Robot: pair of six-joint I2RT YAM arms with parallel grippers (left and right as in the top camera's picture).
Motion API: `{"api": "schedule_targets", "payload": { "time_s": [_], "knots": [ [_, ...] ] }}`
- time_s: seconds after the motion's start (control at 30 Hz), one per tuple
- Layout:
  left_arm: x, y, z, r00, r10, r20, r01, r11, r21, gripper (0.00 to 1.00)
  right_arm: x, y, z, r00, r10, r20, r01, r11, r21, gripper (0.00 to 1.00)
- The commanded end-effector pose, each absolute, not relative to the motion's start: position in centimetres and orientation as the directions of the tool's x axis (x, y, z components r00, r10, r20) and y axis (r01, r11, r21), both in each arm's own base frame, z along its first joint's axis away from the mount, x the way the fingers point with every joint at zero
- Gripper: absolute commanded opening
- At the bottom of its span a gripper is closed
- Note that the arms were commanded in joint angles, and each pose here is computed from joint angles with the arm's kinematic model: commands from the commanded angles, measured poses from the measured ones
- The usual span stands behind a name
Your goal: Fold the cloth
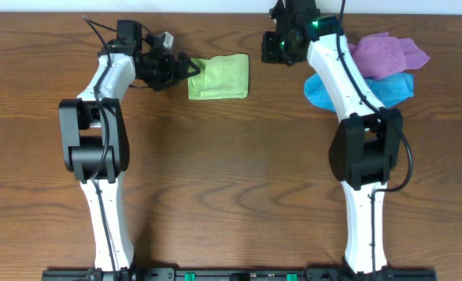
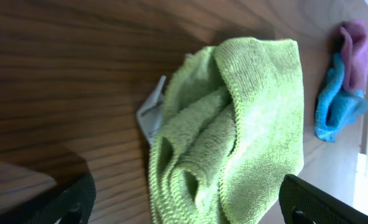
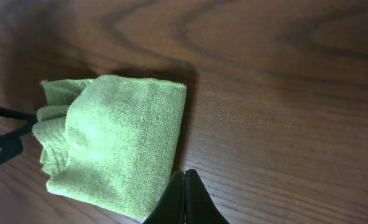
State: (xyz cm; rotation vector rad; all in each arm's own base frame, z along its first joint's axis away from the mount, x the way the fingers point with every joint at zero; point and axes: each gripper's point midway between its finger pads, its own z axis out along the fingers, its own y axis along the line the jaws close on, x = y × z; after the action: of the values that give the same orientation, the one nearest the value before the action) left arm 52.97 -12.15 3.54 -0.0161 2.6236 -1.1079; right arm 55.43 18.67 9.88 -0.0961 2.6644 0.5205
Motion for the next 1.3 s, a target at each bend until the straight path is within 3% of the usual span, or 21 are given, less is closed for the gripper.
{"api": "schedule_targets", "payload": {
  "time_s": [0.0,0.43,0.83,0.93,1.0,1.07,1.2,1.27],
  "knots": [
    [52.4,-13.4,3.0,-0.969,-0.119,-0.218,0.089,0.653,-0.752,0.95,55.0,19.1,7.1,-0.931,0.01,-0.364,-0.128,0.927,0.353,0.01],
    [51.4,-14.8,1.4,-0.982,-0.103,-0.156,0.054,0.643,-0.764,0.96,53.8,21.2,0.2,-0.973,0.02,-0.231,-0.081,0.904,0.419,0.01],
    [50.7,-14.8,0.3,-0.988,-0.102,-0.118,0.021,0.663,-0.748,1.0,53.4,25.5,0.5,-0.958,-0.044,-0.283,-0.169,0.885,0.434,0.01],
    [50.4,-14.8,-0.5,-0.99,-0.1,-0.095,0.003,0.668,-0.744,0.88,53.2,26.0,0.6,-0.957,-0.052,-0.284,-0.176,0.883,0.434,0.01],
    [50.0,-14.7,-1.1,-0.992,-0.102,-0.076,-0.015,0.688,-0.726,0.7,53.1,26.1,0.6,-0.959,-0.049,-0.28,-0.172,0.883,0.437,0.01],
    [49.9,-14.6,-1.4,-0.992,-0.101,-0.071,-0.02,0.702,-0.712,0.6,53.1,26.2,0.6,-0.959,-0.049,-0.279,-0.173,0.882,0.439,0.01],
    [49.9,-14.7,-1.4,-0.992,-0.099,-0.074,-0.017,0.701,-0.713,0.52,53.0,26.6,0.9,-0.962,-0.043,-0.27,-0.171,0.864,0.474,0.01],
    [49.9,-14.8,-1.4,-0.993,-0.097,-0.073,-0.016,0.701,-0.713,0.55,52.9,27.1,1.1,-0.962,-0.047,-0.269,-0.181,0.848,0.498,0.01]
  ]
}}
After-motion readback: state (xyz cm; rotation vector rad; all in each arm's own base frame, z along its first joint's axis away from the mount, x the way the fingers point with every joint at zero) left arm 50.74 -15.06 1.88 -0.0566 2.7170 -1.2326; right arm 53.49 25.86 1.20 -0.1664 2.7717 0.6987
